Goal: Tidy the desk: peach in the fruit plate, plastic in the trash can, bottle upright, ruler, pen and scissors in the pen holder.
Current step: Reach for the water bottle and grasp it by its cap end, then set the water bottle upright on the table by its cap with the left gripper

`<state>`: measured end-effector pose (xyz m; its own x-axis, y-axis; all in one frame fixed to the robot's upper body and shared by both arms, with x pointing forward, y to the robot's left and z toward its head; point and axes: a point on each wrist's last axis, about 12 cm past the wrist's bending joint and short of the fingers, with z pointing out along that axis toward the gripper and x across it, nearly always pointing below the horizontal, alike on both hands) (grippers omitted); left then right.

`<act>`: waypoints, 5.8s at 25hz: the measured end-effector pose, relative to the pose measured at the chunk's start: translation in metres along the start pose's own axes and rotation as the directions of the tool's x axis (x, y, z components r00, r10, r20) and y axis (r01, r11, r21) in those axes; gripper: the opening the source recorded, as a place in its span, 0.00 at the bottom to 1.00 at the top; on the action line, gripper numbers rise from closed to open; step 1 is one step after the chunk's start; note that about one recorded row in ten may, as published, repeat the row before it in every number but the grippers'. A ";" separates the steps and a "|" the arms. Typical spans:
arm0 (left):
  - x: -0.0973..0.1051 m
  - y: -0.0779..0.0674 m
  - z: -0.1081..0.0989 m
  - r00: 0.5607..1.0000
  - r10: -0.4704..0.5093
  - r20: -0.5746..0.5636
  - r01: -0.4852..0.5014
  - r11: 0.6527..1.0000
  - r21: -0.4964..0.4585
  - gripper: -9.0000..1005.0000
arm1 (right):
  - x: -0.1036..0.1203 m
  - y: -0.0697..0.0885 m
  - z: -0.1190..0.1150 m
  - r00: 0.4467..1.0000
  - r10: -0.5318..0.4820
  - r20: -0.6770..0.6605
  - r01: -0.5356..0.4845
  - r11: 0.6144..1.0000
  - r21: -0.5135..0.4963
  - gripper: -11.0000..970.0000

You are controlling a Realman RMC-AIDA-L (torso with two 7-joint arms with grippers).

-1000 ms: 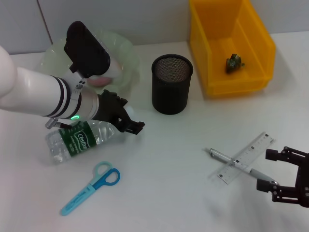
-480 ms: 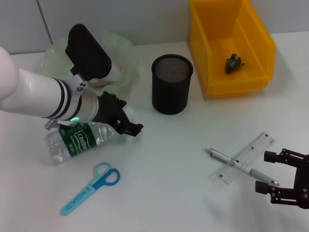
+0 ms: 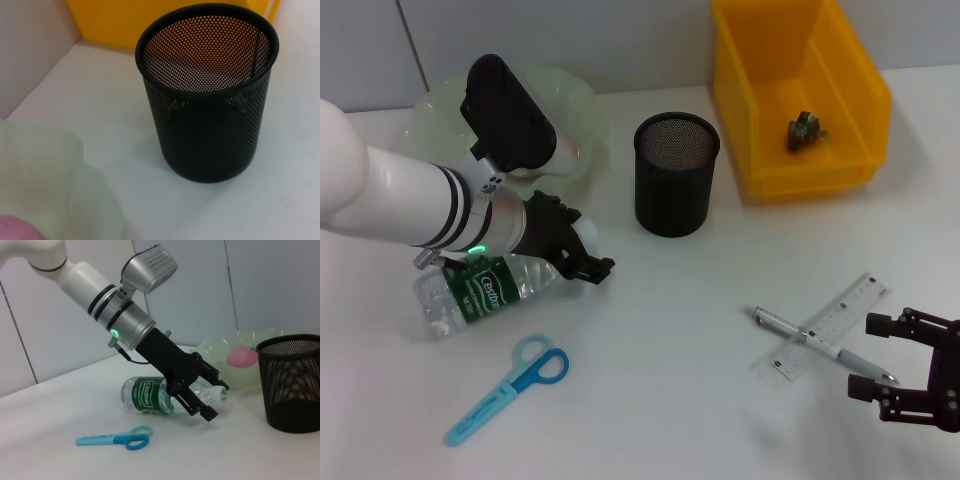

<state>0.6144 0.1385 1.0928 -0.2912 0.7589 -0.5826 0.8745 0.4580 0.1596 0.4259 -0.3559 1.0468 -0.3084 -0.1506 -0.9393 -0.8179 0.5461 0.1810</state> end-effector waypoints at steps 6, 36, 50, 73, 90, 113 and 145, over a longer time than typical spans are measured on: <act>0.000 -0.001 0.001 1.000 0.018 -0.004 -0.018 1.000 0.000 0.76 | 0.000 0.000 0.000 1.000 0.002 0.002 -0.002 1.000 0.001 0.88; -0.008 -0.009 -0.010 0.997 0.076 0.031 -0.076 0.997 0.020 0.46 | -0.004 -0.001 0.002 1.000 0.020 0.009 -0.019 1.000 -0.014 0.88; -0.007 -0.010 -0.022 0.994 0.028 0.109 -0.030 0.999 0.016 0.46 | -0.009 -0.005 0.006 1.000 0.022 0.009 -0.022 0.999 -0.023 0.88; -0.002 -0.005 -0.048 0.957 -0.032 0.287 0.032 0.999 0.005 0.45 | -0.012 -0.006 0.009 1.000 0.025 0.009 -0.025 0.999 -0.031 0.88; 0.001 -0.001 -0.057 0.933 -0.053 0.356 0.060 0.998 -0.010 0.45 | -0.012 -0.006 0.010 1.000 0.027 0.009 -0.026 0.999 -0.037 0.88; 0.019 0.008 -0.069 0.871 -0.130 0.473 0.155 0.988 -0.015 0.45 | -0.015 -0.008 0.013 1.000 0.022 0.013 -0.022 0.999 -0.045 0.88; 0.040 0.009 -0.063 0.770 -0.195 0.608 0.230 0.973 0.021 0.45 | -0.013 -0.007 0.012 1.000 0.028 0.012 -0.027 0.999 -0.043 0.88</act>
<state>0.5861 0.2023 1.1206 -0.1582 0.2132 -0.9641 0.7922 0.6102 0.0049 0.4415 -0.3477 1.0544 -0.3250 -0.1251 -0.9374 -0.8294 0.5139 0.2190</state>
